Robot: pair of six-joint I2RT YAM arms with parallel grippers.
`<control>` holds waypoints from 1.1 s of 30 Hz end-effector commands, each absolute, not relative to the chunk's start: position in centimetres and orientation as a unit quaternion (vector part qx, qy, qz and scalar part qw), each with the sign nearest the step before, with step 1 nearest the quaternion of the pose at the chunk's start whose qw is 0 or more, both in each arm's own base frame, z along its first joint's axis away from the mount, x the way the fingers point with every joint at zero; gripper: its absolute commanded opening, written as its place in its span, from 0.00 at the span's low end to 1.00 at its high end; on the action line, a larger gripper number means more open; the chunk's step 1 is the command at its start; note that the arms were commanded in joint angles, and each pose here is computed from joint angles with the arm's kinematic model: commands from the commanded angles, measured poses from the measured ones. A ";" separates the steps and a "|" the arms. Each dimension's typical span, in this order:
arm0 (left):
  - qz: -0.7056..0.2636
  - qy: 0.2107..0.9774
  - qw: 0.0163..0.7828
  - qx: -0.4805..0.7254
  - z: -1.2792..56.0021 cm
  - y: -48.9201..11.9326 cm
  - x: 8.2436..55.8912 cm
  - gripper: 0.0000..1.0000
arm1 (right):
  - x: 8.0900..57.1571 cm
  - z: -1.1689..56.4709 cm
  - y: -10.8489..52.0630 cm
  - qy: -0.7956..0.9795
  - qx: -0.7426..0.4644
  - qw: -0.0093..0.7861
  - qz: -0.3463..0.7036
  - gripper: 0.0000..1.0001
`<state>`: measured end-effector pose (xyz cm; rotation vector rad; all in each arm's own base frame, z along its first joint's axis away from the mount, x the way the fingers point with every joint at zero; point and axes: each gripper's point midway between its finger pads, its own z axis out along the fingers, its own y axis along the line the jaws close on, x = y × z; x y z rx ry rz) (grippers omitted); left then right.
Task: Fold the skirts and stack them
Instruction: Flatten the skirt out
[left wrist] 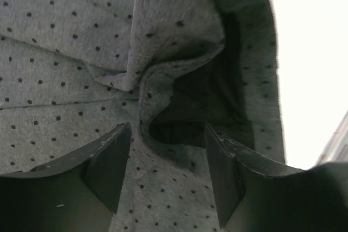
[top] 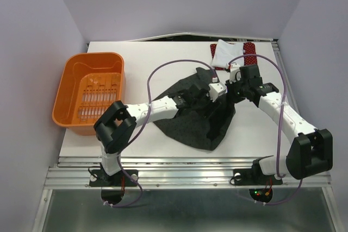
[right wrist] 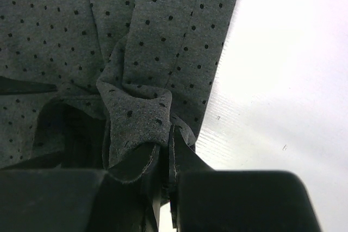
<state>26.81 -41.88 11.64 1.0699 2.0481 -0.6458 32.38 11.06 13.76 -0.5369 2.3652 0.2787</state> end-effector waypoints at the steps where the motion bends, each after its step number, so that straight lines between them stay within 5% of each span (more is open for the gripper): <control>1: -0.223 0.797 0.404 0.390 12.7 -42.4 29.1 0.64 | 33.2 16.3 11.8 0.893 -0.203 0.384 0.117 0.01; 4: -0.192 0.815 0.376 0.397 10.3 -41.9 29.3 0.54 | 33.1 16.0 11.7 0.895 -0.201 0.382 0.117 0.01; 7: -0.174 0.819 0.378 0.394 10.0 -40.8 29.5 0.31 | 33.0 15.6 11.5 0.898 -0.198 0.377 0.113 0.01; 8: -0.180 0.815 0.390 0.389 11.4 -40.4 29.7 0.13 | 33.1 15.6 11.5 0.898 -0.197 0.377 0.113 0.01; 10: -0.186 0.811 0.400 0.385 12.7 -39.8 29.8 0.00 | 33.3 15.7 11.6 0.897 -0.195 0.379 0.115 0.09; 11: -0.189 0.810 0.412 0.372 14.5 -39.0 30.4 0.00 | 33.5 15.7 11.7 0.898 -0.192 0.379 0.116 0.23; 12: -0.192 0.809 0.422 0.363 15.5 -38.5 31.0 0.00 | 33.6 15.5 11.8 0.900 -0.188 0.375 0.117 0.23; 14: -0.195 0.806 0.449 0.334 18.9 -37.3 32.3 0.00 | 33.9 14.9 11.9 0.907 -0.175 0.364 0.119 0.64; 16: -0.183 0.809 0.469 0.303 21.2 -35.5 34.6 0.00 | 33.5 14.3 11.8 0.916 -0.158 0.348 0.120 0.84; 19: -0.172 0.815 0.477 0.281 22.4 -34.0 36.6 0.00 | 32.8 13.8 11.2 0.931 -0.113 0.326 0.121 1.00; 29: -0.218 0.844 0.428 0.238 19.0 -33.8 37.8 0.00 | 27.8 15.3 12.0 0.932 0.015 0.285 0.222 1.00; 33: -0.227 0.848 0.427 0.216 19.4 -32.7 39.0 0.00 | 27.3 13.6 12.0 0.925 0.098 0.283 0.234 0.88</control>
